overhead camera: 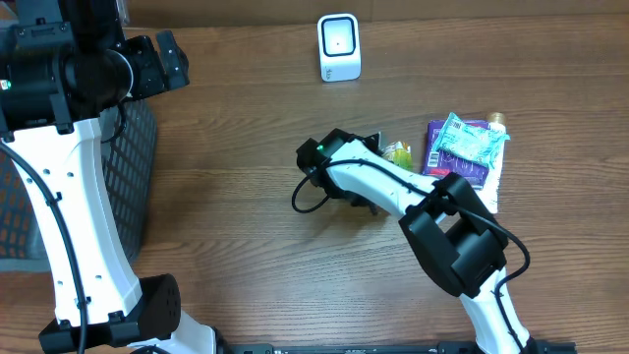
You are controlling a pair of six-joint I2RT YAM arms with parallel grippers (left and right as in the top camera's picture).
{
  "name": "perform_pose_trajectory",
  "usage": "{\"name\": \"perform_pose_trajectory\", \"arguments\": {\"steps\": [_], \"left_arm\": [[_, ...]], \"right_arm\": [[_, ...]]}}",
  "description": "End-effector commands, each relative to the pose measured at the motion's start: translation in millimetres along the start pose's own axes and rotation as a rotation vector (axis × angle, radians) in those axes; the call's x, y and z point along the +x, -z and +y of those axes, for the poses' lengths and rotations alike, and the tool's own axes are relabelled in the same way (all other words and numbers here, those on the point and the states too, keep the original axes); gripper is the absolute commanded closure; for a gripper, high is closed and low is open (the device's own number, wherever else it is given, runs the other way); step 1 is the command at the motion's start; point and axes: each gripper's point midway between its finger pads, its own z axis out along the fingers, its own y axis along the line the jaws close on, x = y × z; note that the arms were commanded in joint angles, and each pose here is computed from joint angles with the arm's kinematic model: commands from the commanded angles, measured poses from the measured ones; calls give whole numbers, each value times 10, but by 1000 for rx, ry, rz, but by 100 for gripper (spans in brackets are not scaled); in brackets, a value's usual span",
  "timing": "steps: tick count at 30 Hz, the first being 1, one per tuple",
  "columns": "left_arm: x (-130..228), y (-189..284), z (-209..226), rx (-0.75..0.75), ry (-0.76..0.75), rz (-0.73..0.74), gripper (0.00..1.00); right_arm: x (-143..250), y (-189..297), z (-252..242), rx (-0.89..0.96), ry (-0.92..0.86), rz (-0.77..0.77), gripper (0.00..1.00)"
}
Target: Scan the item barcode
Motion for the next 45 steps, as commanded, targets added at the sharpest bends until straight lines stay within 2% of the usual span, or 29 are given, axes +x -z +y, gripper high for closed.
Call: {"name": "perform_pose_trajectory", "arguments": {"steps": [1, 5, 7, 8, 13, 17, 19, 23, 29, 31, 33, 34, 38, 40, 45], "left_arm": [[-37, 7, -15, 6, -21, -12, 0], [-37, 7, -17, 6, -21, -12, 0], [-36, 7, -15, 6, -21, -11, 0], [-37, 6, -16, 6, -21, -12, 0], [-37, 7, -16, 6, -21, -12, 0], [-37, 7, -15, 6, -21, -12, 0], [-37, 7, -16, 6, -21, -12, 0], [-37, 7, -17, 6, -21, -12, 1], [-37, 7, -15, 6, -21, -12, 0], [-37, 7, -15, 6, -21, -12, 1], [-37, 7, -15, 6, -21, -12, 1], [-37, 7, -17, 6, -21, -12, 0], [-37, 8, -15, 6, -21, -12, 0], [-37, 6, -16, 6, -21, -12, 0], [-37, 7, -15, 6, -21, -12, 0]], "right_arm": [[1, 183, 337, -55, 84, -70, 72], [56, 376, 679, -143, 193, -131, 52], [63, 440, 764, -161, 194, -156, 40], [60, 460, 776, -166, 186, -159, 37], [-105, 690, 657, -233, 24, -140, 37], [-403, 1146, 315, -415, -94, -119, 37], [-565, 1279, 16, -499, -179, -109, 29], [-696, 1074, -291, -591, -206, -17, 27], [-642, 653, -267, -749, -221, 189, 27], [-589, 517, -214, -767, -231, 240, 33], [-547, 430, -206, -737, -213, 239, 33], [-483, 363, -197, -677, -188, 227, 30], [-411, 400, -79, -668, -152, 215, 22], [-394, 399, -22, -658, -138, 200, 15], [-224, 255, 98, -617, -102, 214, 12]]}}
